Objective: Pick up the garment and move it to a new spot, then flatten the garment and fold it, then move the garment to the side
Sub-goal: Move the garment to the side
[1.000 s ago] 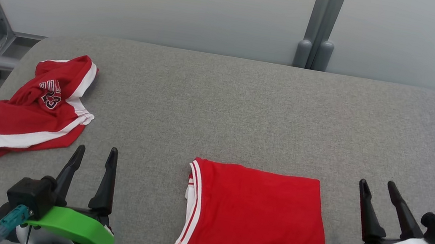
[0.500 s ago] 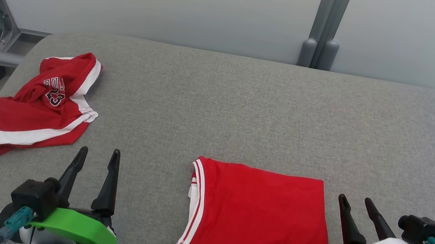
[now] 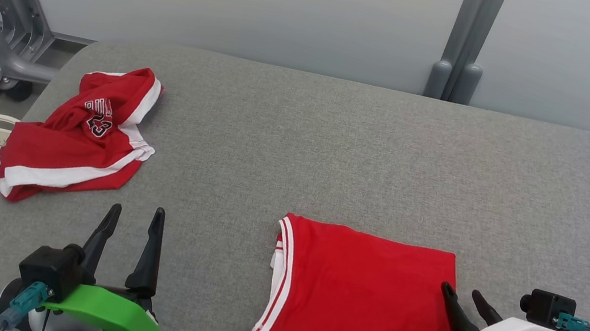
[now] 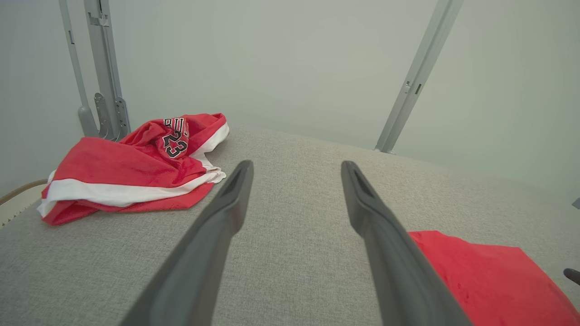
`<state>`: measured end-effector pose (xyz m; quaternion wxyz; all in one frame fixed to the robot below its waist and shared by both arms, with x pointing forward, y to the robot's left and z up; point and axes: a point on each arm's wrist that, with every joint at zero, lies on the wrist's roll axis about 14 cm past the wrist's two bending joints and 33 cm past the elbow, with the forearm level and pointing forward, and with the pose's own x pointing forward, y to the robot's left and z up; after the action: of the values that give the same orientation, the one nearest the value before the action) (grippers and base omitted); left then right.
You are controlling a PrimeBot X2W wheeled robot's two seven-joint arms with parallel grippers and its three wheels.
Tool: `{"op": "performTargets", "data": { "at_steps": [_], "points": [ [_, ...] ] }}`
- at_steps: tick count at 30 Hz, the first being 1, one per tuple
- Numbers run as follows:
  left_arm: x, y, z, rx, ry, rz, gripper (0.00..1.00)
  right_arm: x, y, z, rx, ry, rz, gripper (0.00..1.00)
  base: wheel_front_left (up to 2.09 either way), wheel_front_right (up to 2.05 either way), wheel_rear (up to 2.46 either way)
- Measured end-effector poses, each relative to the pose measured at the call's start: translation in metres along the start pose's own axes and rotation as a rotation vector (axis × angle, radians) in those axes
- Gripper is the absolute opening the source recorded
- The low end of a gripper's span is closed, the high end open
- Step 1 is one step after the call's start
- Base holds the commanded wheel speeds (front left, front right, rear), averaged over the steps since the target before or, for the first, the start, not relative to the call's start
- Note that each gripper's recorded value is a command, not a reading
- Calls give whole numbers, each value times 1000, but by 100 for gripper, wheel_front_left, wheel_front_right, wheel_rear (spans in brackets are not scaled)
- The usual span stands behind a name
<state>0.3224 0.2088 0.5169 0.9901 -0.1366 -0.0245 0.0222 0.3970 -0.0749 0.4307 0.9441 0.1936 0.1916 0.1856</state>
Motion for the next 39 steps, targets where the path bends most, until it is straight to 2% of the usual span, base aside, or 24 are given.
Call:
{"op": "performTargets", "data": {
  "at_steps": [8, 15, 17, 18, 28, 34, 39],
  "points": [
    [-3, 6, 0, 4, 1, 18, 100, 4, -16, -18, 48, 67, -60, 100, 0, 0, 0],
    [-4, 9, 0, 8, 4, 25, 100, 10, -6, -40, 119, 168, -51, 100, 0, 0, 0],
    [-4, 9, 0, 9, 5, 26, 100, 12, -5, -41, 135, 176, -48, 30, 0, 0, 0],
    [-4, 10, 0, 9, 5, 27, 100, 13, -4, -41, 141, 177, -47, 0, 0, 0, 0],
    [-2, 8, 0, 11, 5, 24, 100, 17, 3, -29, 129, 114, -16, 0, 0, 0, 0],
    [3, -1, 0, 11, 4, -9, 100, 18, 4, -1, 88, 36, 8, 0, 0, 0, 0],
    [12, -19, -2, 7, 8, -62, 100, 12, -11, 26, 49, -42, -11, 0, 0, 0, 0]
  ]
}}
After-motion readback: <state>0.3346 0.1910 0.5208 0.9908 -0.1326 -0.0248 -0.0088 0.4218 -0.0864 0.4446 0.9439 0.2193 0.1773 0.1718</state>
